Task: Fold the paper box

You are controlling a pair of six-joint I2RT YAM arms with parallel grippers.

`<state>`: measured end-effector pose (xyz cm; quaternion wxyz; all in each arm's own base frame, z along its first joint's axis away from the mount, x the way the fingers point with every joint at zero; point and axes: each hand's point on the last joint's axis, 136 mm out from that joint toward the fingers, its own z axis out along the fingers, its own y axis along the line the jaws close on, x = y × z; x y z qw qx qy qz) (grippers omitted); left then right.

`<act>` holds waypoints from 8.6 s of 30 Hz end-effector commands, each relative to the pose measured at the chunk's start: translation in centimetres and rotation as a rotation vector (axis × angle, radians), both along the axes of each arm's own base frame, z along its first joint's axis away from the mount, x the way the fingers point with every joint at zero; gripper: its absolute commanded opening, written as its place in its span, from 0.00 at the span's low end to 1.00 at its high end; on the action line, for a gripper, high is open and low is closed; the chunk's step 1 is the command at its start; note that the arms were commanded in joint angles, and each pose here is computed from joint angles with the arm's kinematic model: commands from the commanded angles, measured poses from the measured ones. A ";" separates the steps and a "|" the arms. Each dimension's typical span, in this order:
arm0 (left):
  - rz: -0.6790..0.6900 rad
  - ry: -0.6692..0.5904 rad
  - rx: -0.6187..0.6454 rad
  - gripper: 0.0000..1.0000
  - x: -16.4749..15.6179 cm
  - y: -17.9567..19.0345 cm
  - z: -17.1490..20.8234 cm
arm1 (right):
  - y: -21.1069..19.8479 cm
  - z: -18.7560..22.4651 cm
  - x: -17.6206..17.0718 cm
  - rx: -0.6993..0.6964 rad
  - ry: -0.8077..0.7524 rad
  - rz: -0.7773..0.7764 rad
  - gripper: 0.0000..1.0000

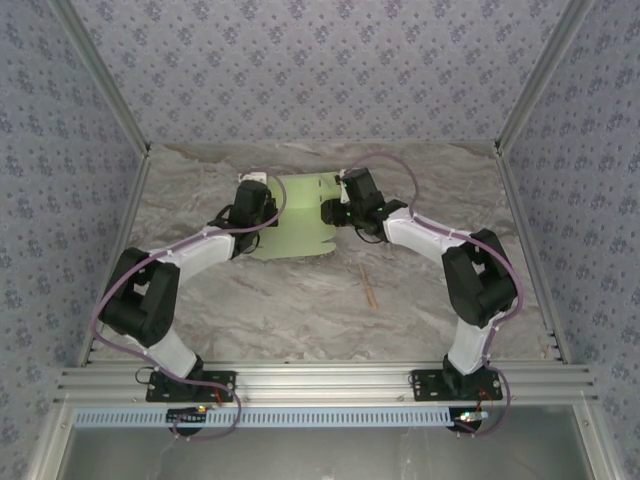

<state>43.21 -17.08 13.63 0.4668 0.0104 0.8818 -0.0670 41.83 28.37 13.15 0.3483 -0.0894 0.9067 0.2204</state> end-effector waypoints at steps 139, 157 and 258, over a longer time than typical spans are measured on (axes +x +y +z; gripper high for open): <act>-0.104 0.043 -0.030 0.00 -0.6 -2.0 1.4 | -0.8 10.4 -7.0 0.392 -0.189 0.899 0.51; -0.124 0.063 -0.029 0.00 -1.0 -2.6 1.2 | 1.2 8.4 -3.6 0.240 -0.142 0.691 0.44; -0.048 0.186 0.096 0.00 0.6 -1.2 -2.9 | 4.2 7.5 -3.4 0.021 -0.103 0.278 0.45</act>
